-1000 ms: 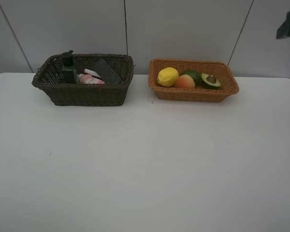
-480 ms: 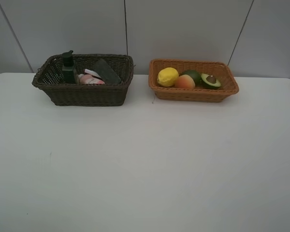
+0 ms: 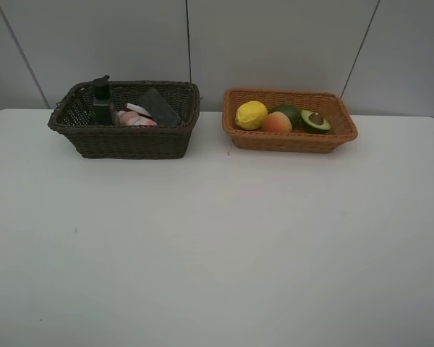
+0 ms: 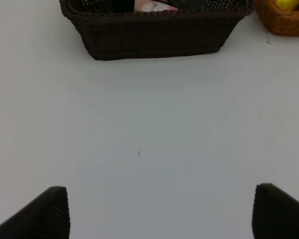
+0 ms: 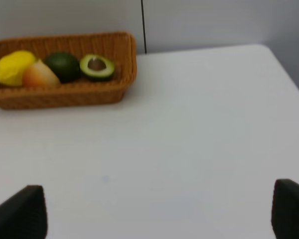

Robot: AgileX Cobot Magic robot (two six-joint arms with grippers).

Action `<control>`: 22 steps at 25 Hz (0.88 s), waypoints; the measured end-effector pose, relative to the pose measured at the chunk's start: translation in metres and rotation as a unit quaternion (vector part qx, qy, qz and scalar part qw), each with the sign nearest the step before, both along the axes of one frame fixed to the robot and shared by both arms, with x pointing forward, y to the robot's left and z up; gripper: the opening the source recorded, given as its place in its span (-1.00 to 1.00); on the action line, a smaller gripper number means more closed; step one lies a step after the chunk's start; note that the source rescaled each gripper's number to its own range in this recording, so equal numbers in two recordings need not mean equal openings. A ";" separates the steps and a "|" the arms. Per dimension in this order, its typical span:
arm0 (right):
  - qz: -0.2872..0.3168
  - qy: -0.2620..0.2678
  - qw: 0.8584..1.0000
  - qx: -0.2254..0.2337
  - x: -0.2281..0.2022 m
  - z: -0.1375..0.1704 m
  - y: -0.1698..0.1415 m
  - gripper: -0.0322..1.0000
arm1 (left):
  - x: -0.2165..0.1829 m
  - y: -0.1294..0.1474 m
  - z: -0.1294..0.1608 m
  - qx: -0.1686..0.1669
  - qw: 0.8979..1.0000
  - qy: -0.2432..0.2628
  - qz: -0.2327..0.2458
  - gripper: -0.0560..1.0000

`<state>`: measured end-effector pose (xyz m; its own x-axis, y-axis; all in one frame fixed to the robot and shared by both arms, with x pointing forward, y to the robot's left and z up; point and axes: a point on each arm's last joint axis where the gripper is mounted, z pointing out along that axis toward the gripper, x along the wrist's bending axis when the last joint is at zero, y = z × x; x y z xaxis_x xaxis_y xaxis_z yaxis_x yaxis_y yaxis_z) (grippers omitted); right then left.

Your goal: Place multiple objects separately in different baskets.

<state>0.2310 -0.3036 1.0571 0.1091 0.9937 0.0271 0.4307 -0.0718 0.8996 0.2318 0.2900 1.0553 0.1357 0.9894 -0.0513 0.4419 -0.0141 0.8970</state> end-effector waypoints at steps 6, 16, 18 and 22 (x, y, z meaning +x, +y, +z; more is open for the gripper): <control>0.015 0.006 1.000 -0.007 0.001 -0.003 0.002 0.97 | 0.000 0.000 0.000 0.000 1.000 0.000 0.000 0.82; 0.019 0.006 1.000 -0.006 0.001 -0.003 0.003 0.97 | 0.000 0.000 0.000 0.000 1.000 0.000 0.000 0.82; 0.019 0.006 1.000 -0.006 0.001 -0.003 0.003 0.97 | 0.000 0.000 0.000 0.000 1.000 0.000 0.000 0.82; 0.020 0.006 1.000 -0.005 0.001 -0.003 0.003 0.97 | 0.000 0.000 0.000 0.000 1.000 0.000 0.000 0.82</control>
<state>0.2321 -0.3008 1.0546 0.0702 0.9974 0.0166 0.4440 -0.0461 0.8948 0.2318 0.2900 1.0553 0.1357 0.9894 -0.0513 0.4419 -0.0141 0.8970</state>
